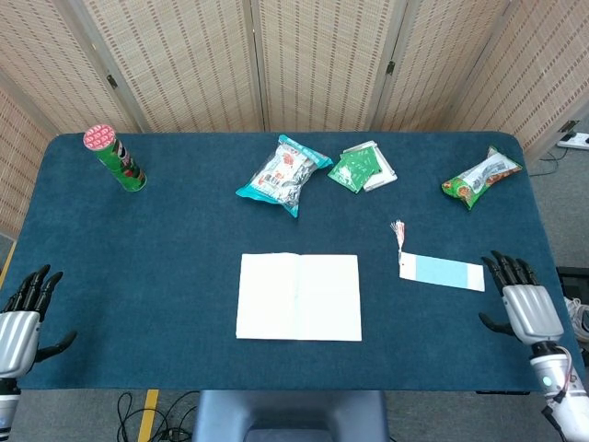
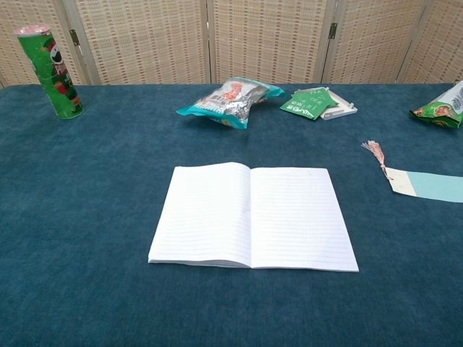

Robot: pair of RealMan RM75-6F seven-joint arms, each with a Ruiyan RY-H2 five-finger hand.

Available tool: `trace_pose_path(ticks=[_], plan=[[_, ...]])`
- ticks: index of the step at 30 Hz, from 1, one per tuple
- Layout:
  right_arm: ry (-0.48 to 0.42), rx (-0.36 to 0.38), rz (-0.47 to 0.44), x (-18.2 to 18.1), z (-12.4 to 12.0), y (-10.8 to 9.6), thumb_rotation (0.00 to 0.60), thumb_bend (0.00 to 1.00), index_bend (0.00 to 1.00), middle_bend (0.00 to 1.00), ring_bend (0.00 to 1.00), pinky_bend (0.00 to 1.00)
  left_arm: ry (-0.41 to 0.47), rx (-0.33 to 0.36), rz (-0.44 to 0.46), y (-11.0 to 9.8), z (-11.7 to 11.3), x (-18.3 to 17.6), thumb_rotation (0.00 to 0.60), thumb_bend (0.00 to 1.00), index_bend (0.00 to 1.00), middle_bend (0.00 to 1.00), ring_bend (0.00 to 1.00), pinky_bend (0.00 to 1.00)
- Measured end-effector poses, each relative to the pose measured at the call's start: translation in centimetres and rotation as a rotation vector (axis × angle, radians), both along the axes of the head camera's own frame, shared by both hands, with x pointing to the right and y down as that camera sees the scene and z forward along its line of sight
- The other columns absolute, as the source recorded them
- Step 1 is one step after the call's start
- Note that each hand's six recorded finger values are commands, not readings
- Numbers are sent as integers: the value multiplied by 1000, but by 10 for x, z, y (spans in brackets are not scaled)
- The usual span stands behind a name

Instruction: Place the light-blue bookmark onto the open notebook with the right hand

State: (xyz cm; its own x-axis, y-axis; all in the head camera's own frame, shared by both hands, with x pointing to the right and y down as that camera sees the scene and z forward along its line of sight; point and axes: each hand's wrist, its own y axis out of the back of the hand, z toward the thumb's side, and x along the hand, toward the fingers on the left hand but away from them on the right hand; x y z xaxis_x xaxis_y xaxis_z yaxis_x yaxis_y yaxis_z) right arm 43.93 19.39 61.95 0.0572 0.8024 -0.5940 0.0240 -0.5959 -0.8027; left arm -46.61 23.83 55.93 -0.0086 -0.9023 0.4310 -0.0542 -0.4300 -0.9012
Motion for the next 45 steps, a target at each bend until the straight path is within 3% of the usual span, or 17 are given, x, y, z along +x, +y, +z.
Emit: trace_pose_path(ticks=[2, 6, 11, 18, 26, 45], plan=[[-13, -41, -5, -1, 10, -7, 600, 216, 143, 0, 0, 0, 8, 4, -9, -2, -1, -2, 600, 220, 91, 0, 0, 255], [-51, -53, 12, -5, 17, -25, 600, 293, 241, 0, 0, 0, 21, 13, -17, -2, -5, -4, 600, 220, 92, 0, 0, 255], [-85, -104, 46, -6, 24, -39, 600, 296, 309, 0, 0, 0, 39, 16, -26, -1, -8, -7, 600, 220, 92, 0, 0, 255], [-42, -155, 69, -3, 41, -56, 600, 230, 305, 0, 0, 0, 52, 23, -49, -1, -13, -14, 600, 220, 92, 0, 0, 255], [-9, -222, 72, -15, 74, -63, 600, 137, 210, 0, 0, 0, 80, 8, -54, -2, -13, -16, 600, 220, 92, 0, 0, 255], [59, -305, 43, -35, 111, -68, 600, 172, 204, 0, 0, 0, 102, -1, -62, -3, -14, -22, 600, 220, 92, 0, 0, 255]])
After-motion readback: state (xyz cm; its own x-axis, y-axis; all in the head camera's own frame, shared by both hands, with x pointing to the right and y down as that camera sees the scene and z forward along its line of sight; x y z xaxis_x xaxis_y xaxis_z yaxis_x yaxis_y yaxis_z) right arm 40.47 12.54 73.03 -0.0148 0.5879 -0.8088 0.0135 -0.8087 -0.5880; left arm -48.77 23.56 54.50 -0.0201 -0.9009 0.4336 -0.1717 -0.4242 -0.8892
